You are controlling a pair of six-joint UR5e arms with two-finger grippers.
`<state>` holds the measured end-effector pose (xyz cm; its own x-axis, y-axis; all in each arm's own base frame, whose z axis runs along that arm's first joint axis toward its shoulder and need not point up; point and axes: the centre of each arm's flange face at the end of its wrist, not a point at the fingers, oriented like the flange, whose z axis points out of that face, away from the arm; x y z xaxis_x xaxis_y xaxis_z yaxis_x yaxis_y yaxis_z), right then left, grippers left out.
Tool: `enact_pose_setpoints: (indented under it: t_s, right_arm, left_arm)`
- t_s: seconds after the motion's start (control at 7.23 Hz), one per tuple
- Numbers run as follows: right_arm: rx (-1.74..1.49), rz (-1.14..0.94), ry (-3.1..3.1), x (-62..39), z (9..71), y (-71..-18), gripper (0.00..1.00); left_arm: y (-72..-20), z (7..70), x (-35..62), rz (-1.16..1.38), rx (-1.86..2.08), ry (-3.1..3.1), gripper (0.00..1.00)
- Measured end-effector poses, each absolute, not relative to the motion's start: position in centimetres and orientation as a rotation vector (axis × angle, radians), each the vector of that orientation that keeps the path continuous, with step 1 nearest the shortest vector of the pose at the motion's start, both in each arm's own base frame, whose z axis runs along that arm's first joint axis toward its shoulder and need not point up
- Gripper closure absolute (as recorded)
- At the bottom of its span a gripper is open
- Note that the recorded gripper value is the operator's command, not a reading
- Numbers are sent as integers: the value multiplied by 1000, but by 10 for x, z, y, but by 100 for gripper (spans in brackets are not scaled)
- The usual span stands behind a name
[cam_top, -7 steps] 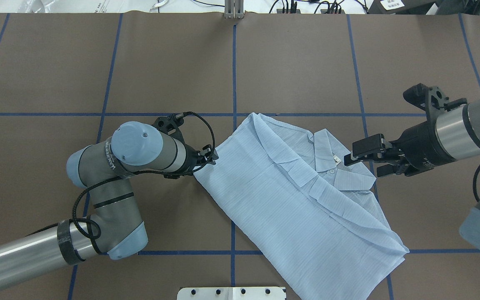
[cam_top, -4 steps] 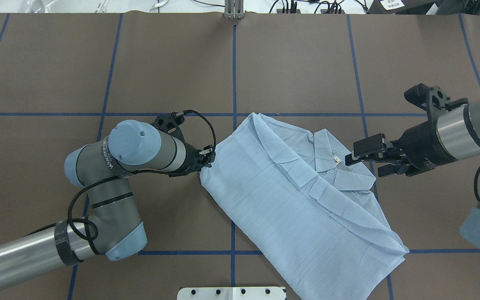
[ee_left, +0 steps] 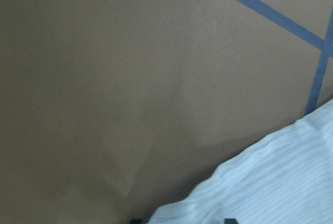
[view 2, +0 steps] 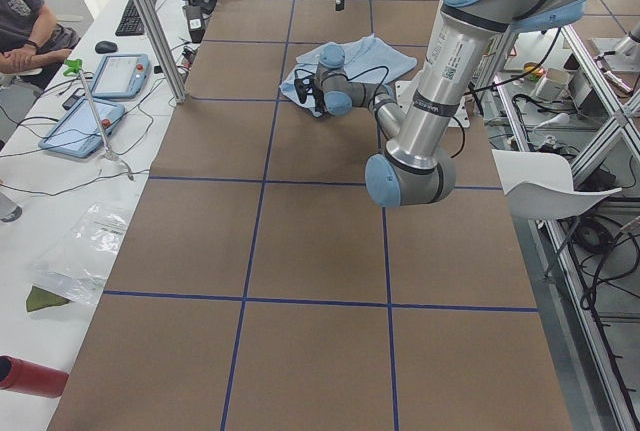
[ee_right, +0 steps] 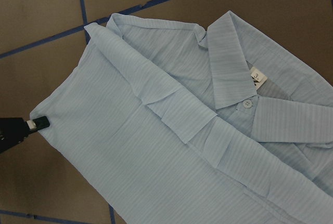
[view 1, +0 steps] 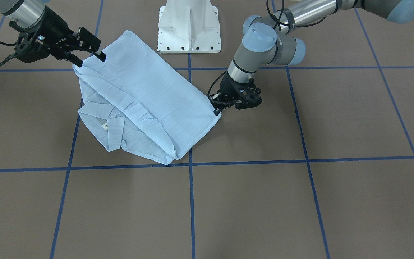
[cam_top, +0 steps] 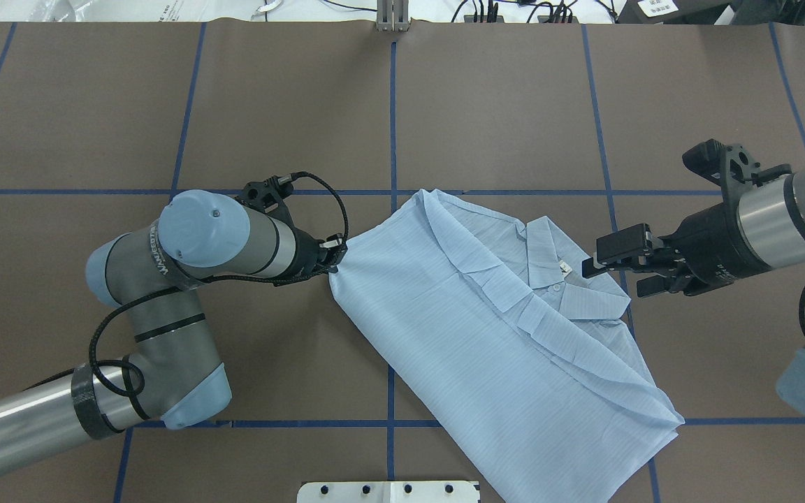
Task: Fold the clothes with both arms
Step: 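Pull the grasped corner away from the robot with the left gripper, straightening the shirt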
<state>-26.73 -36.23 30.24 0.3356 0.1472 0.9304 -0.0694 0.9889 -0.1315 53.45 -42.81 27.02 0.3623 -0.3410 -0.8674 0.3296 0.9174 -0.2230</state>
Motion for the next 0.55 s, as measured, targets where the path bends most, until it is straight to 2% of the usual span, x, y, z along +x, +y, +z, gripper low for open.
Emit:
enact_pose_setpoints:
  t_s: [0.55]
  right_arm:
    - [-68, 145, -1223, -266, 302, -364, 0]
  left_arm:
    - [-532, 296, 515, -562, 52, 1065, 100]
